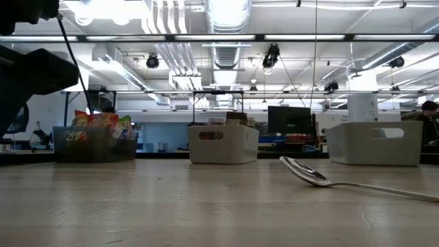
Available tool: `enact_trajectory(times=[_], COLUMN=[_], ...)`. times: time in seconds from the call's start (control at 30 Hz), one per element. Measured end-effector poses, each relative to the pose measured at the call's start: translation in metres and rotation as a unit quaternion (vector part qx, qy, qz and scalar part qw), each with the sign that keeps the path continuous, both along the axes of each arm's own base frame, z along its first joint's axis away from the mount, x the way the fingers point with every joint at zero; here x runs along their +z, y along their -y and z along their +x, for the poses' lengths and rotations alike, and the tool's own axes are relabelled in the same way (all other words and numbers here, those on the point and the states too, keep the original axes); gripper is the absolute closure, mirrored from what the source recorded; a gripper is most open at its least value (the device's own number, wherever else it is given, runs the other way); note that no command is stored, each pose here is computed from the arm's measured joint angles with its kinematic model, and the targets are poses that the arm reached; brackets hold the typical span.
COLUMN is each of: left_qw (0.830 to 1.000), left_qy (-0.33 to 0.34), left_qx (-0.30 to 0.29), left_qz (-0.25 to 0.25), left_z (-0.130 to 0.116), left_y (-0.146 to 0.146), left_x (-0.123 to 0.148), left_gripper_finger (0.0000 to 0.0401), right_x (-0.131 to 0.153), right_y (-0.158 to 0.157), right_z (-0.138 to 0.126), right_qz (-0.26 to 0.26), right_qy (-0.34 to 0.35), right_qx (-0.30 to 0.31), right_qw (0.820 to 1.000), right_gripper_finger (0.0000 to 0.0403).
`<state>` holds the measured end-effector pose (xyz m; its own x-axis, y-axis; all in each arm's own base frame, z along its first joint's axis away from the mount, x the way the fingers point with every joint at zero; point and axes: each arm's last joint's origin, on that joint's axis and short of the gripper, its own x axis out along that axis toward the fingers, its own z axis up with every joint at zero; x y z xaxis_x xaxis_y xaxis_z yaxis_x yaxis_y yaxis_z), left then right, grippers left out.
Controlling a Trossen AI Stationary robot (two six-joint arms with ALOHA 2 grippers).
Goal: Pick & Place Food Item
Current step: Put the brown seasoning bottle into the left gray bin
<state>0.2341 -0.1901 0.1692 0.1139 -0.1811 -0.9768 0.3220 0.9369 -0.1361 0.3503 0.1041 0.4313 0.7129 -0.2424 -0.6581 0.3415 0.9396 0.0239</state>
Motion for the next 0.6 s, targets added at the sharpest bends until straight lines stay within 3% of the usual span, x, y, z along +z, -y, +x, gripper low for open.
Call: enact_trajectory(times=[0.6], left_qw=[0.999], left_qy=[-0.017], left_qx=[-0.034], left_qz=[0.024], left_z=[0.003], left_y=[0.003], left_x=[-0.018], left_gripper_finger=[0.0024], right_x=[0.000], right_y=[0.000], right_z=[0.000], right_qz=[-0.001], right_qy=[-0.001], right_qx=[0.001], right_qw=[1.000], right_gripper_finger=[0.0164])
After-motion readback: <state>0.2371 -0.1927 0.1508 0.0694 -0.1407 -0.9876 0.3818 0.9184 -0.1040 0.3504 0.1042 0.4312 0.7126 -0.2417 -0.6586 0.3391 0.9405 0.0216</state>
